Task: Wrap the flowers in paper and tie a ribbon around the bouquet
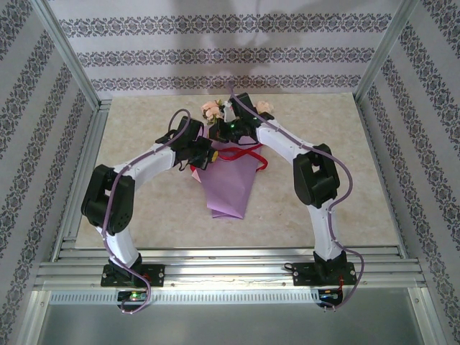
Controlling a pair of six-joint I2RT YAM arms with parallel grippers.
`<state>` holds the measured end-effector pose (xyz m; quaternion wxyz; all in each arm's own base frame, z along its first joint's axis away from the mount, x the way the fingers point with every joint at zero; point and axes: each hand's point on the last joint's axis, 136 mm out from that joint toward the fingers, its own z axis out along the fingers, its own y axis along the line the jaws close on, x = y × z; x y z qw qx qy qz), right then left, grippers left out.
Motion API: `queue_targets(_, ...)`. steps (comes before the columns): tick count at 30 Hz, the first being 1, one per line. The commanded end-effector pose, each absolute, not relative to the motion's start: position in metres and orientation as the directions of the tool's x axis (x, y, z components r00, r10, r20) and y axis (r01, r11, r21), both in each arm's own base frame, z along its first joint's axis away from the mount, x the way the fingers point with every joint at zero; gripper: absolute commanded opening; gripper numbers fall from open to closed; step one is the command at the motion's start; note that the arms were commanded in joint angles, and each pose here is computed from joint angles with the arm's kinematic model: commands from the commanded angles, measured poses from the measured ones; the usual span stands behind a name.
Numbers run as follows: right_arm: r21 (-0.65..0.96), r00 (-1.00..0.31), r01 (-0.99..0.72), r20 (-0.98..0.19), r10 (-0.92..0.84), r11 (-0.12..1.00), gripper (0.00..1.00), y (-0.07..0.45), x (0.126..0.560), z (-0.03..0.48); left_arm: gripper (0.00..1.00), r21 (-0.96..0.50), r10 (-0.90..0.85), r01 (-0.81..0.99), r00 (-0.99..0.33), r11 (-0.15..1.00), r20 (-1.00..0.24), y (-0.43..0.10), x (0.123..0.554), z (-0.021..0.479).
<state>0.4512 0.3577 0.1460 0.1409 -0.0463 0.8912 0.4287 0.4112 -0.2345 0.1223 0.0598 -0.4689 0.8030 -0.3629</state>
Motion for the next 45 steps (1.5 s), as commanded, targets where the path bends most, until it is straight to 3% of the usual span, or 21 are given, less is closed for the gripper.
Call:
queue_targets(1,0.749,-0.975,-0.198,-0.219,-0.045,0.632,0.0,0.349,0.422,0.133,0.0,-0.671,-0.786,-0.665,-0.586,0.328,0.197,-0.233,0.409,0.135)
queue_targets(11,0.781,-0.984,-0.175,-0.125,-0.125,0.6,0.0,0.339,0.384,0.137,0.0,-0.676,-0.788,-0.662,-0.584,0.324,0.194,-0.229,0.407,0.128)
queue_targets(12,0.779,-0.984,-0.176,-0.125,-0.126,0.602,0.02,0.337,0.383,0.139,0.0,-0.677,-0.79,-0.661,-0.583,0.325,0.191,-0.229,0.408,0.128)
queue_targets(16,0.767,-0.986,-0.165,-0.134,-0.098,0.62,0.29,0.327,0.39,0.144,0.0,-0.679,-0.788,-0.658,-0.586,0.326,0.189,-0.229,0.409,0.13)
queue_targets(19,0.761,-0.985,-0.167,-0.159,-0.07,0.627,0.37,0.321,0.399,0.153,0.0,-0.68,-0.789,-0.657,-0.586,0.326,0.188,-0.229,0.411,0.132)
queue_targets(25,0.732,-0.975,-0.171,-0.223,-0.005,0.66,0.4,0.303,0.416,0.174,0.0,-0.683,-0.788,-0.656,-0.585,0.321,0.191,-0.227,0.414,0.133)
queue_targets(28,0.669,-0.971,-0.092,-0.224,0.082,0.737,0.42,0.273,0.431,0.162,0.0,-0.684,-0.79,-0.656,-0.583,0.318,0.191,-0.227,0.415,0.134)
queue_targets(32,0.631,-0.963,0.012,-0.201,0.178,0.776,0.43,0.246,0.456,0.141,0.0,-0.685,-0.789,-0.655,-0.584,0.319,0.191,-0.227,0.415,0.134)
queue_targets(38,0.605,-0.957,0.139,-0.122,0.264,0.784,0.44,0.248,0.485,0.11,0.0,-0.685,-0.787,-0.654,-0.586,0.32,0.193,-0.228,0.416,0.134)
queue_targets(45,0.567,-0.922,0.281,-0.064,0.382,0.774,0.45,0.247,0.49,0.096,0.0,-0.691,-0.786,-0.65,-0.587,0.317,0.191,-0.228,0.42,0.136)
